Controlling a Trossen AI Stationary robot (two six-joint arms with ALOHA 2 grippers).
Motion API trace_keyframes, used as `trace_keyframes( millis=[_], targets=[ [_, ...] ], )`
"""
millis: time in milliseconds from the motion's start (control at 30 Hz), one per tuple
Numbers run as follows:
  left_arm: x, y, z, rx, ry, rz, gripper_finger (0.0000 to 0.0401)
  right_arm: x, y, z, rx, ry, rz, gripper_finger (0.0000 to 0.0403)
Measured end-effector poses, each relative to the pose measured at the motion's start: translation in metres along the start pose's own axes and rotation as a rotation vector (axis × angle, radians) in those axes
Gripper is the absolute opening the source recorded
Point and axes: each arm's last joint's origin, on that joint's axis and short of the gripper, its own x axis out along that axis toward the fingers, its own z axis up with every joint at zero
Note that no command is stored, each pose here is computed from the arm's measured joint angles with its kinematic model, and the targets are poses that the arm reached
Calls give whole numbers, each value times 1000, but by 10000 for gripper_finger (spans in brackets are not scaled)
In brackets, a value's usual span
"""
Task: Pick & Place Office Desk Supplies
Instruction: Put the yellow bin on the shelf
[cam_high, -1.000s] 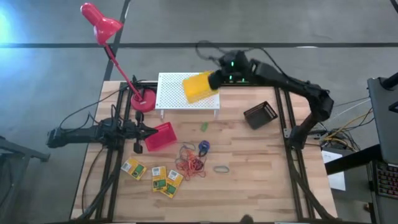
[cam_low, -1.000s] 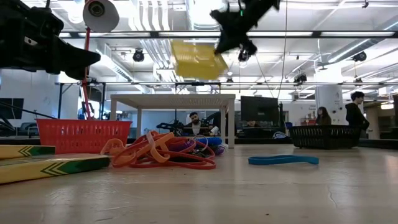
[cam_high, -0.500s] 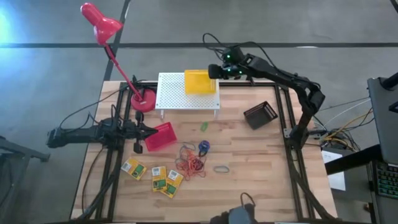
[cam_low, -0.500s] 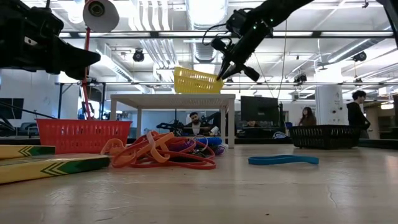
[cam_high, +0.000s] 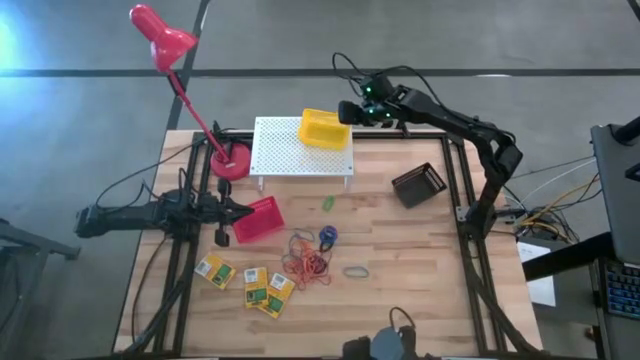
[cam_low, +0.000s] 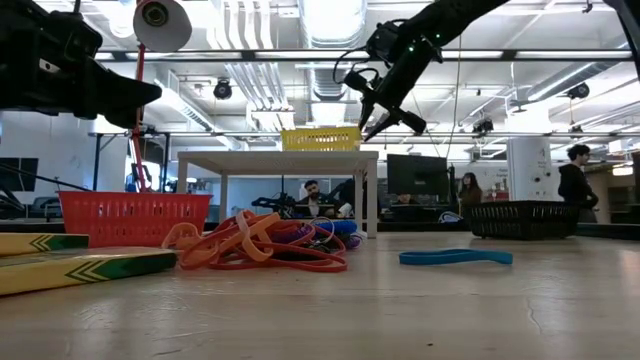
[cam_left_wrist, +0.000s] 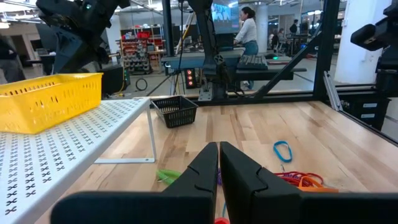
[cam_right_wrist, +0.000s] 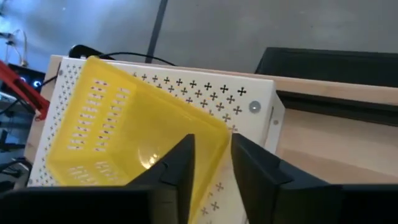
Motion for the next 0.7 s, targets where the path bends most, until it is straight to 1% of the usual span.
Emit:
trace_keyframes(
  millis=[100, 233, 333, 433, 500, 567, 633, 700],
  targets=[
    [0, 0, 0, 0, 0, 0, 23, -6, 2, 2, -55, -34, 5, 134],
    [0, 0, 0, 0, -1, 0, 23, -30, 3, 6, -238, -77, 13, 161],
    [0, 0, 0, 0, 0, 0, 23, -52, 8, -2, -445, -59, 19, 171],
    [0, 0, 0, 0, 0, 0, 23, -66, 27, -23, -699, -49, 77, 176],
    [0, 0, 0, 0, 0, 0, 23, -68, 44, -41, -843, -47, 139, 179],
    [0, 0, 0, 0, 0, 0, 23, -64, 57, -55, -949, -50, 192, 182],
    [0, 0, 0, 0, 0, 0, 23, -56, 64, -64, -1019, -45, 213, 184],
    [0, 0, 0, 0, 0, 0, 23, -43, 65, -67, -1056, -11, 228, 185]
  ],
)
